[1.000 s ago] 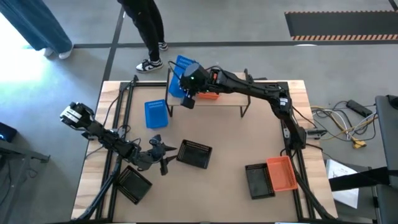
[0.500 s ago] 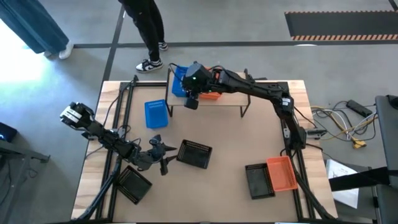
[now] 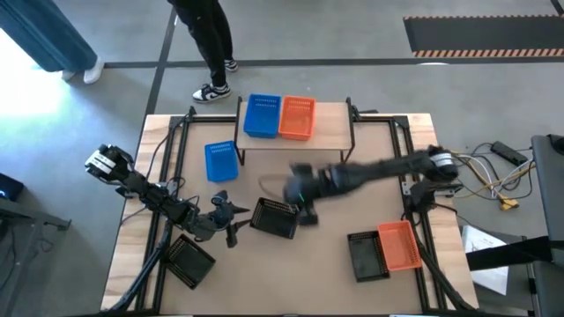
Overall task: Stack baskets on shelf by color
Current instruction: Put the right black basket on the shelf
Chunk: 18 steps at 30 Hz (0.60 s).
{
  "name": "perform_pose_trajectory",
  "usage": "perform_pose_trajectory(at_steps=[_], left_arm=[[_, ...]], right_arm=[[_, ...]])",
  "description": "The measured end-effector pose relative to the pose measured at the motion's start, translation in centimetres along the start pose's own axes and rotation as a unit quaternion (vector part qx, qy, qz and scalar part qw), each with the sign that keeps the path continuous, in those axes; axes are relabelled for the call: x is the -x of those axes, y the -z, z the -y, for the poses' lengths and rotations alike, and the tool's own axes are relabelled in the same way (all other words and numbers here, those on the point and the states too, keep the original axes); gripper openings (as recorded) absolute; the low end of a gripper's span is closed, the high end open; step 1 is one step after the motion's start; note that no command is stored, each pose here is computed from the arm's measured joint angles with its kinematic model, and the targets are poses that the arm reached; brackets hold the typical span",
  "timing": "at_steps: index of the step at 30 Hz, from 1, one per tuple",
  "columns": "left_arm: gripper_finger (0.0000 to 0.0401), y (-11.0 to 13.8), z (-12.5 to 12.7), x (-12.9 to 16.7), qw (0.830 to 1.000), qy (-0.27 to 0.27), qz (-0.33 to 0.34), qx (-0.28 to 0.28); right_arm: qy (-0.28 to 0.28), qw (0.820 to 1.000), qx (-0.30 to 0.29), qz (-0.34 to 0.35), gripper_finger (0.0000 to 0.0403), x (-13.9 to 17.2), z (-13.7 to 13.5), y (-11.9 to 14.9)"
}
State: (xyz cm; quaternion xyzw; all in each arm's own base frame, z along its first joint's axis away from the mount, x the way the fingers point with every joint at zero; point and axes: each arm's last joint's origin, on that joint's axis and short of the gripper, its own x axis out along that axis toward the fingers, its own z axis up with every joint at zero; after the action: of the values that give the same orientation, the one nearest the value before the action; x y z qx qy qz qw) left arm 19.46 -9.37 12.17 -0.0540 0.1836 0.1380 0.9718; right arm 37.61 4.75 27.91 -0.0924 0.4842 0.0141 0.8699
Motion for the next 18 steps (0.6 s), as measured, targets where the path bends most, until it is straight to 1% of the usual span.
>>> perform_pose_trajectory(at_steps=[3, 7, 11, 15, 18], left_arm=[[0.0145, 0.2, -0.1, 0.0, 1.0, -0.001, -0.002, -0.002], [0.0145, 0.2, -0.1, 0.1, 1.0, -0.001, -0.002, -0.002], [0.0145, 0.2, -0.2, 0.0, 1.0, -0.001, -0.002, -0.002], [0.0145, 0.2, -0.2, 0.0, 1.0, -0.001, -0.002, -0.001], [0.0145, 0.2, -0.1, 0.0, 1.0, -0.002, -0.002, -0.001]], right_arm=[[-0.015, 1.0, -0.021, 0.002, 0.0103, 0.3, -4.9, 2.7], [-0.027, 0.996, -0.08, 0.019, 0.0088, 2.3, -9.9, 5.6], [-0.064, 0.988, -0.141, 0.009, 0.0075, 4.2, -14.0, 8.0], [-0.11, 0.978, -0.178, -0.022, 0.0069, 5.7, -17.7, 10.0], [-0.103, 0.968, -0.22, -0.066, 0.0076, 6.2, -19.6, 12.0]])
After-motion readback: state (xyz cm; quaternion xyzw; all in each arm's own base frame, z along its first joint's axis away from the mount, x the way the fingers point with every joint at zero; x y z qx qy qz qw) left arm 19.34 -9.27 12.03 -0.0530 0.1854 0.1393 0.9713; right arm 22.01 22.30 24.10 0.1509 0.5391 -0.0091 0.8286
